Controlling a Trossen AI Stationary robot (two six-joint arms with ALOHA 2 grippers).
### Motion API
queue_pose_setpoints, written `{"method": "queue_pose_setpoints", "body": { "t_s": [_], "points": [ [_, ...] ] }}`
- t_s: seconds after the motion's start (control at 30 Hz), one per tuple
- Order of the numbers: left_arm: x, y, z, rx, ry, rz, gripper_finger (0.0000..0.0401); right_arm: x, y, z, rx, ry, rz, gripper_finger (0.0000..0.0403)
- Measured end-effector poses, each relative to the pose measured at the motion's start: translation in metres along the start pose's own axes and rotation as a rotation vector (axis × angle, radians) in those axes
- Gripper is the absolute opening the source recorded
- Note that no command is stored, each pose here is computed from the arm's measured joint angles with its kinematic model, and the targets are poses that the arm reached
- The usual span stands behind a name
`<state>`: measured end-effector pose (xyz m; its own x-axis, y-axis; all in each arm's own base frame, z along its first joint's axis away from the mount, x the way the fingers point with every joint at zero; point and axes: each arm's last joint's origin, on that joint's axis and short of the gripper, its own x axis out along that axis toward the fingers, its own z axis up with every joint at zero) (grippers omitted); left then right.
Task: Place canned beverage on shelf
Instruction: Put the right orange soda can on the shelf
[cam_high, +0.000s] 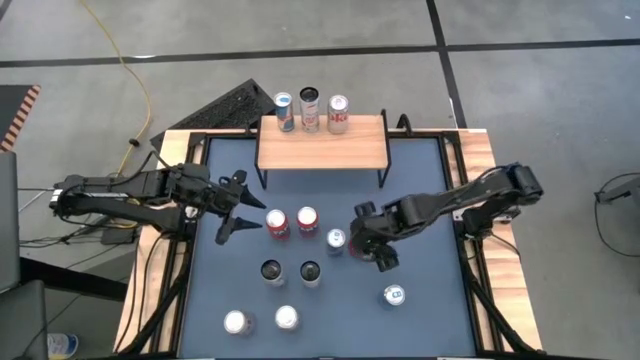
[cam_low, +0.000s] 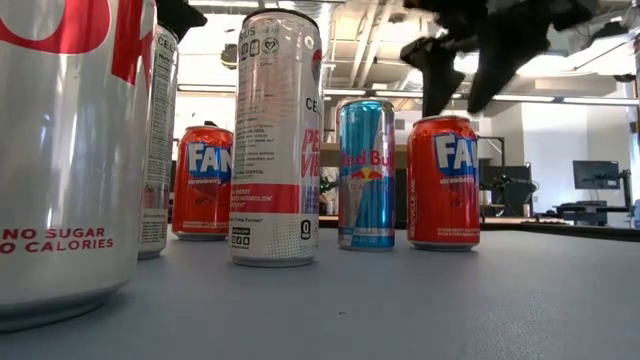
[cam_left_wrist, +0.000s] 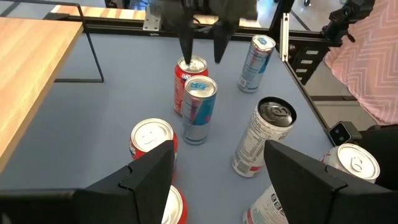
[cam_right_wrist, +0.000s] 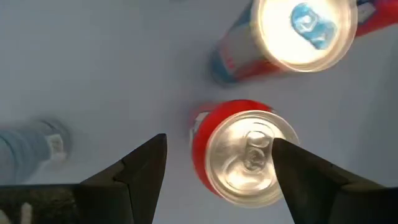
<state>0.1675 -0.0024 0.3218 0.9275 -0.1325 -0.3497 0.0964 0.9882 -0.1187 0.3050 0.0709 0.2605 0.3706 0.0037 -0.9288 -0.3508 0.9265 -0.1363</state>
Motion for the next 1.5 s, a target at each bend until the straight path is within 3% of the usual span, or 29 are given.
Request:
{"method": "queue_pose_setpoints", "body": {
  "t_s": [0.33, 0.53, 0.8, 1.1, 1.5],
  "points": [
    [0.000, 0.000, 0.000, 0.009, 0.001, 0.000, 0.0239, 0.000, -0.005, 0.023, -0.058, 0.149, 0.005, 0.0286],
    [0.000, 0.000, 0.000, 0.025, 0.002, -0.008, 0.0239, -0.019, -0.004, 0.035, -0.067, 0.125, -0.018, 0.0287],
    [0.000, 0.000, 0.000, 0.025, 0.002, -0.011, 0.0239, -0.019, -0.009, 0.033, -0.058, 0.148, -0.046, 0.0293],
    [0.000, 0.000, 0.000, 0.025, 0.002, -0.010, 0.0239, -0.018, -0.019, 0.026, -0.020, 0.196, 0.010, 0.0359],
    [0.000, 0.000, 0.000, 0.025, 0.001, -0.005, 0.0239, 0.006, -0.016, 0.015, -0.028, 0.210, 0.040, 0.0360]
  ]
}}
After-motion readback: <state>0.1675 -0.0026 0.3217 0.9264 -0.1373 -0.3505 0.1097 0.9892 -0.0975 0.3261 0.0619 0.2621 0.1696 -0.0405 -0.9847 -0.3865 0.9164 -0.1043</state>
